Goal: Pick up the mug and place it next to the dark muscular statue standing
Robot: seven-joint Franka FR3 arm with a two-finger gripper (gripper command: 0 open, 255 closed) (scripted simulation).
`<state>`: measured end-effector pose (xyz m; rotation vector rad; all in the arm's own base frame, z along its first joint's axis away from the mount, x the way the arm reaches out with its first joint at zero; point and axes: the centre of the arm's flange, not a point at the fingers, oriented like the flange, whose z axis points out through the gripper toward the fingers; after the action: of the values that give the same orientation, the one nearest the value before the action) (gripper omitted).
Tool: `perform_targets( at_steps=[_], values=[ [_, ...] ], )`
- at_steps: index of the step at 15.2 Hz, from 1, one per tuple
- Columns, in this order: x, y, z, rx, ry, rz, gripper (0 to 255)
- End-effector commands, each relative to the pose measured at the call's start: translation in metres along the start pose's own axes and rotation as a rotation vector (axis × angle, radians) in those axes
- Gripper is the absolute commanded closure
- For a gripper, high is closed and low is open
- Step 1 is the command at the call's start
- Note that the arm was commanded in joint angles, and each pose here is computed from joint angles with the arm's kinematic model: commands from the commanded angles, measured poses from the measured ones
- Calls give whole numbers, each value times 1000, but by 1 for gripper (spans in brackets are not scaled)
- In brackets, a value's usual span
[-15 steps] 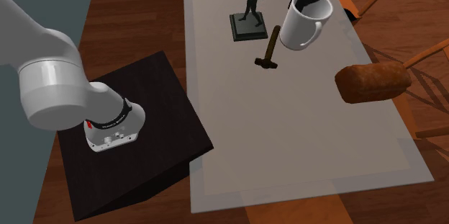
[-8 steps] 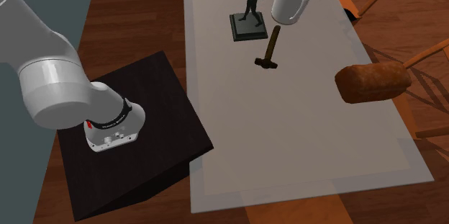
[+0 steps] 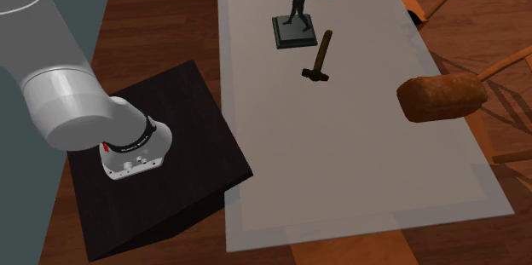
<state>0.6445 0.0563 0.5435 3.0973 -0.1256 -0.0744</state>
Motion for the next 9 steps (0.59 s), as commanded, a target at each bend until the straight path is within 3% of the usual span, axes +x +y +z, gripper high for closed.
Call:
perform_targets(
  at_steps=[1,5,9],
  values=[
    [9,-27,-1,0,0,1,255],
    [23,-72,-4,0,0,1,255],
    [24,-73,18,0,0,1,255]
  ],
)
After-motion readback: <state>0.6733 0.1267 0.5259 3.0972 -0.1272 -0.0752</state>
